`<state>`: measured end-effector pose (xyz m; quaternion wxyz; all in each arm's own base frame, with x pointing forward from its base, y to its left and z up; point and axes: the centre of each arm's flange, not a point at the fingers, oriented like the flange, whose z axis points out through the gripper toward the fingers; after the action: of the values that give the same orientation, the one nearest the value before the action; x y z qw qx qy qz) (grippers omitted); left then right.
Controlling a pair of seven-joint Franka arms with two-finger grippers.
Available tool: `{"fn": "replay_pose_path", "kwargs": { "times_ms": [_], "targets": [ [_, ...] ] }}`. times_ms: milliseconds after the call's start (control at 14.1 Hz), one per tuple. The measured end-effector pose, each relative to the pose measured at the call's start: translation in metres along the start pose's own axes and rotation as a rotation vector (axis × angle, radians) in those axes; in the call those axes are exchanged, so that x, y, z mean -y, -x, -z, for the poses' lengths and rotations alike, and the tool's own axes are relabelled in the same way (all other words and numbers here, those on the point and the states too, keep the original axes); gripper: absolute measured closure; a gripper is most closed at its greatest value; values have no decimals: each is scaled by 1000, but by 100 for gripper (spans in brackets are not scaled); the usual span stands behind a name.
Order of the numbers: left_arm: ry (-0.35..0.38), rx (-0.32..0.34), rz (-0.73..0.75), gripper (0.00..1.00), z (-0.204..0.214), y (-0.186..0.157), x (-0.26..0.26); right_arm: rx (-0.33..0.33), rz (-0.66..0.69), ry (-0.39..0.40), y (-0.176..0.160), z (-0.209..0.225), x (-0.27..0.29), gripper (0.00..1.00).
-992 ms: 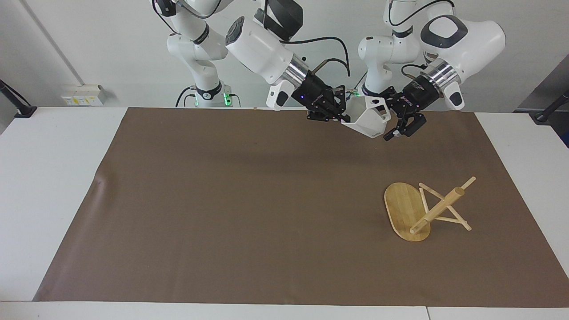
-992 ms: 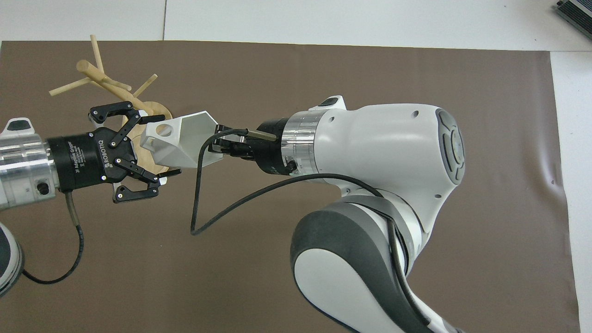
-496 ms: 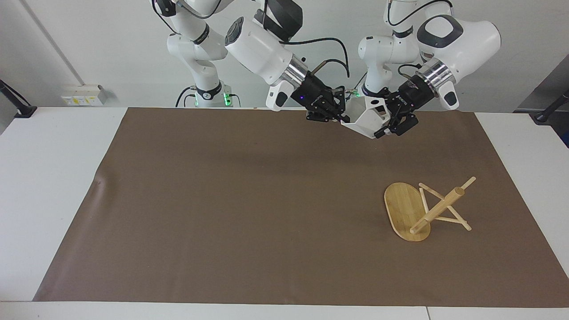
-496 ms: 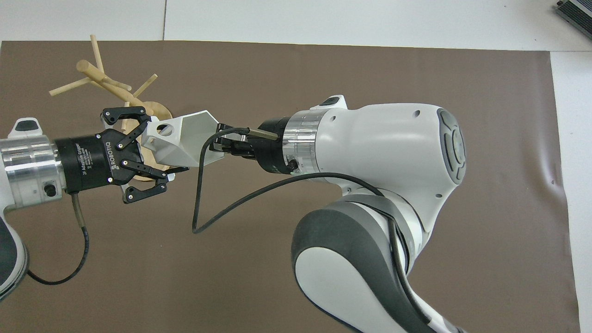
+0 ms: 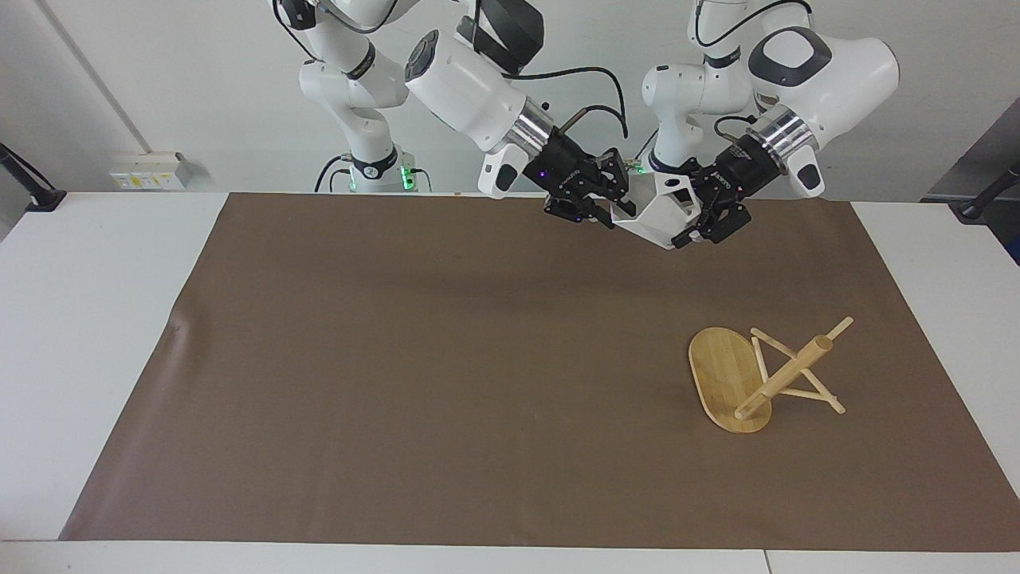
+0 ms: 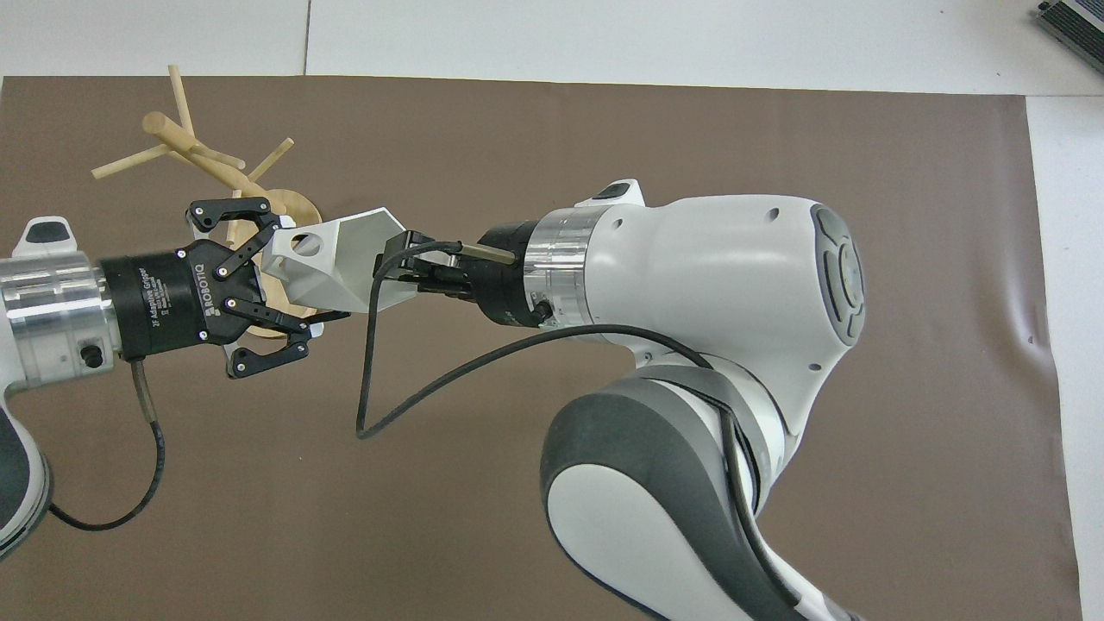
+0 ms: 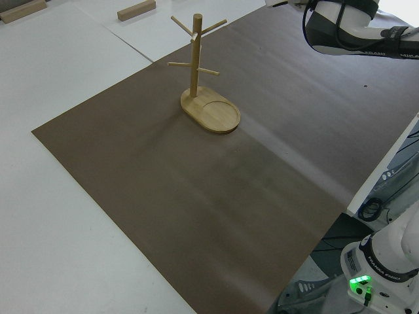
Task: Hang cup on rack
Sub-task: 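Grasp the cup with the left gripper while the right gripper holds it, then open the right gripper and withdraw it while the left gripper holds the cup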
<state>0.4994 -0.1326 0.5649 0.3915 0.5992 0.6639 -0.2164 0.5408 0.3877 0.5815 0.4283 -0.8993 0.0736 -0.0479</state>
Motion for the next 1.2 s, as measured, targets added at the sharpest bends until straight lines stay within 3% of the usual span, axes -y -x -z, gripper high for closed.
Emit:
{"fn": "replay_pose_path", "kwargs": {
  "times_ms": [142, 354, 567, 779, 921, 1062, 1204],
  "targets": [
    [0, 0, -1, 25, 0, 0, 0, -2, -2, 1, -1, 1, -1, 24],
    [0, -1, 2, 25, 0, -2, 0, -5, -6, 4, -4, 2, -4, 22],
    [-6, -5, 18, 25, -3, -6, 1, -8, -18, 14, -10, 3, -13, 0],
    [-9, -12, 76, 25, -5, -13, 3, -36, -40, 69, -38, 25, -38, 0],
    [15, -60, 152, 25, 0, -22, -1, -69, -21, 205, -72, 71, -67, 0],
    [82, -127, 242, 25, 10, -33, -9, -96, 25, 414, -100, 131, -92, 0],
    [130, -144, 318, 25, 11, -42, -15, -92, 87, 610, -112, 167, -114, 0]
  ]
}}
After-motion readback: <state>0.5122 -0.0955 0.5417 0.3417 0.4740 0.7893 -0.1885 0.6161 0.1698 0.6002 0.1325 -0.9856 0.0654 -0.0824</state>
